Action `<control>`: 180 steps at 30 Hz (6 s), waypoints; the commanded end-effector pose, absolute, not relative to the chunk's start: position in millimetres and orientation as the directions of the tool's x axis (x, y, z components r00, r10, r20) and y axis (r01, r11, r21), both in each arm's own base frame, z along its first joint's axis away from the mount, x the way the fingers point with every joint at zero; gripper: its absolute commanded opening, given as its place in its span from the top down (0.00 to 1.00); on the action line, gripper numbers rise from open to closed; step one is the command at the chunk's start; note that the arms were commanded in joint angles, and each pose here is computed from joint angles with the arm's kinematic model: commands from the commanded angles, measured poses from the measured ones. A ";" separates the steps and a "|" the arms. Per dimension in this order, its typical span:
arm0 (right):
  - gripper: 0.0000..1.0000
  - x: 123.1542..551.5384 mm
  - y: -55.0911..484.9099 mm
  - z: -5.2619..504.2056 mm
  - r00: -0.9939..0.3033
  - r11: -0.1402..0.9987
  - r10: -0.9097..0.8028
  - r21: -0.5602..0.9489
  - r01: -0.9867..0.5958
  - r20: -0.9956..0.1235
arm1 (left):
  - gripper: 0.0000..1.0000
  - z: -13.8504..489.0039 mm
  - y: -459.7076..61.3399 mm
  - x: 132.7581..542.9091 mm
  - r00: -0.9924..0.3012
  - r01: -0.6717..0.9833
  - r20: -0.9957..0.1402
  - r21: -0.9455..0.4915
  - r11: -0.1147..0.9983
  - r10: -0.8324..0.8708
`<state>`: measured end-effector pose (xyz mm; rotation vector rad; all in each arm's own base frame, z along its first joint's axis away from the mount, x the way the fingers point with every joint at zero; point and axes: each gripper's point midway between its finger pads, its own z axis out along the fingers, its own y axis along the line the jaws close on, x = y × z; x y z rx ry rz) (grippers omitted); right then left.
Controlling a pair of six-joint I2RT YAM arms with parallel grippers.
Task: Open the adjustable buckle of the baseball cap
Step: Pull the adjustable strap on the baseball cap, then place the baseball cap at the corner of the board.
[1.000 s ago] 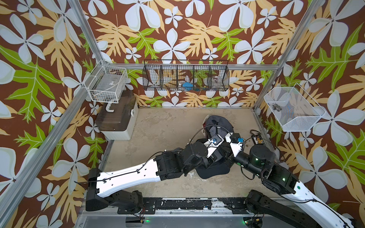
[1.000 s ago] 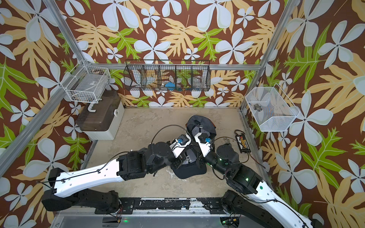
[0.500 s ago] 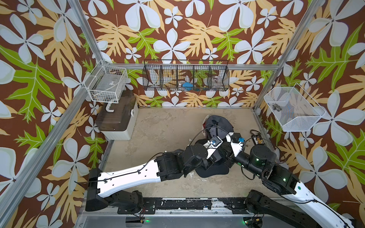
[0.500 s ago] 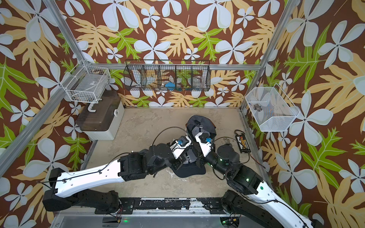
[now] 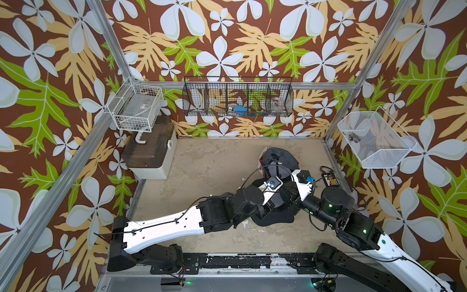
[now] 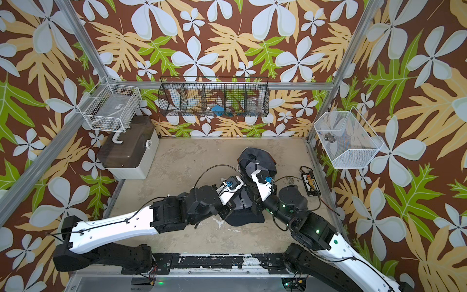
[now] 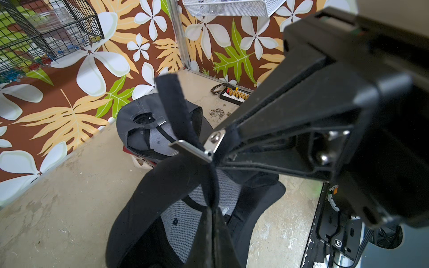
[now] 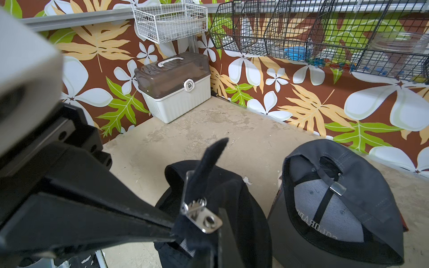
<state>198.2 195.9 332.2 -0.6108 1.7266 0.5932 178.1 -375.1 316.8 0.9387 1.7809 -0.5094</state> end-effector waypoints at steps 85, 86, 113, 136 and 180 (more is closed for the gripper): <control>0.46 259.8 200.2 180.7 -0.552 0.870 -0.350 -0.043 -0.492 -0.757 | 0.98 218.1 -268.3 305.7 -0.428 0.545 -0.852 0.023 0.838 0.302; 0.44 258.9 197.7 185.7 -0.542 0.873 -0.339 -0.042 -0.486 -0.769 | 0.98 217.4 -267.4 308.1 -0.429 0.543 -0.852 0.023 0.840 0.301; 0.42 248.4 175.8 238.3 -0.434 0.889 -0.244 -0.022 -0.457 -0.868 | 0.99 207.0 -166.8 439.0 -0.551 0.282 -0.814 0.028 0.959 0.186; 0.43 280.4 222.6 223.3 -0.433 0.834 -0.298 -0.011 -0.552 -0.851 | 0.99 245.2 -25.0 616.7 -0.497 -0.033 -0.867 -0.006 0.999 -0.022; 0.44 290.3 235.6 215.0 -0.441 0.804 -0.281 0.042 -0.593 -0.852 | 0.99 207.5 59.9 606.0 -0.456 -0.242 -0.860 -0.125 0.962 -0.227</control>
